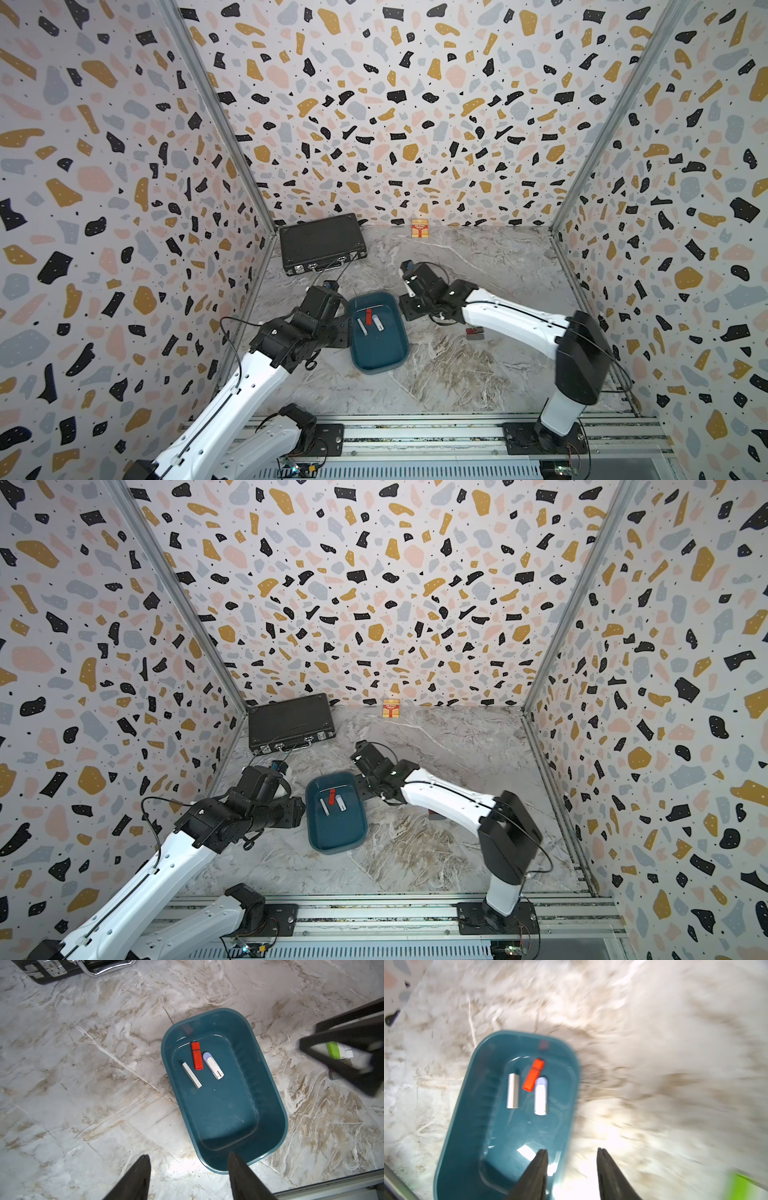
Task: Put the usb flash drive into the storage box
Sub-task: Place the USB flash in the storage box, then pick up the USB flash from the center of the board.
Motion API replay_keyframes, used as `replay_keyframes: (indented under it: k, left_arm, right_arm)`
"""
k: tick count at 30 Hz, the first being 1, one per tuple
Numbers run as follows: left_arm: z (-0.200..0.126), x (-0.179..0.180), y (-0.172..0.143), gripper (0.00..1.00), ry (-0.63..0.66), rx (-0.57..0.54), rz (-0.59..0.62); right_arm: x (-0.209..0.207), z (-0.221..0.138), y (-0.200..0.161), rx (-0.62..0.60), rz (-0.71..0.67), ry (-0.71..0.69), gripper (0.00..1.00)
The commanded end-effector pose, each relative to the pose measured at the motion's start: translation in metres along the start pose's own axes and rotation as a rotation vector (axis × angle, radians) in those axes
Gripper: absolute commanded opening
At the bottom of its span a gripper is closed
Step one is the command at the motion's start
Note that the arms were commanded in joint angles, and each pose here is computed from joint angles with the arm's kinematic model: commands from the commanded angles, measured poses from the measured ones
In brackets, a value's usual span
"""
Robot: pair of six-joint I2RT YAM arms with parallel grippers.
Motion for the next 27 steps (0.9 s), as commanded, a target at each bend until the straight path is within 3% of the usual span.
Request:
replay_keyframes:
  k: [1, 8, 16, 21, 27]
  left_arm:
    - [0.003, -0.017, -0.004, 0.62, -0.139, 0.045, 0.068]
    - [0.021, -0.102, -0.025, 0.62, -0.205, 0.109, 0.311]
    - [0.080, -0.217, -0.083, 0.61, -0.432, 0.318, 0.629]
    - [0.118, -0.259, -0.093, 0.60, -0.434, 0.378, 0.750]
    - [0.160, -0.287, -0.098, 0.58, -0.357, 0.402, 0.840]
  right_arm:
    - [-0.059, -0.020, -0.031, 0.020, 0.030, -0.199, 0.47]
    - [-0.156, -0.005, -0.120, 0.176, 0.368, -0.315, 0.44]
    - [-0.207, 0.005, -0.189, 0.233, 0.679, -0.363, 0.42]
    - [-0.220, 0.003, -0.212, 0.227, 0.769, -0.419, 0.42]
    - [-0.222, 0.003, -0.219, 0.200, 0.784, -0.447, 0.42]
Point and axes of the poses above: each gripper's point midway between its finger pads, its own z axis out along the fingers, its own x axis along the line the jaws close on, y = z × x, the point moved 9 cm from there along -z, back along the fingers, and after that the axes turned 14 degrees about -z, right-handed, at the moved point
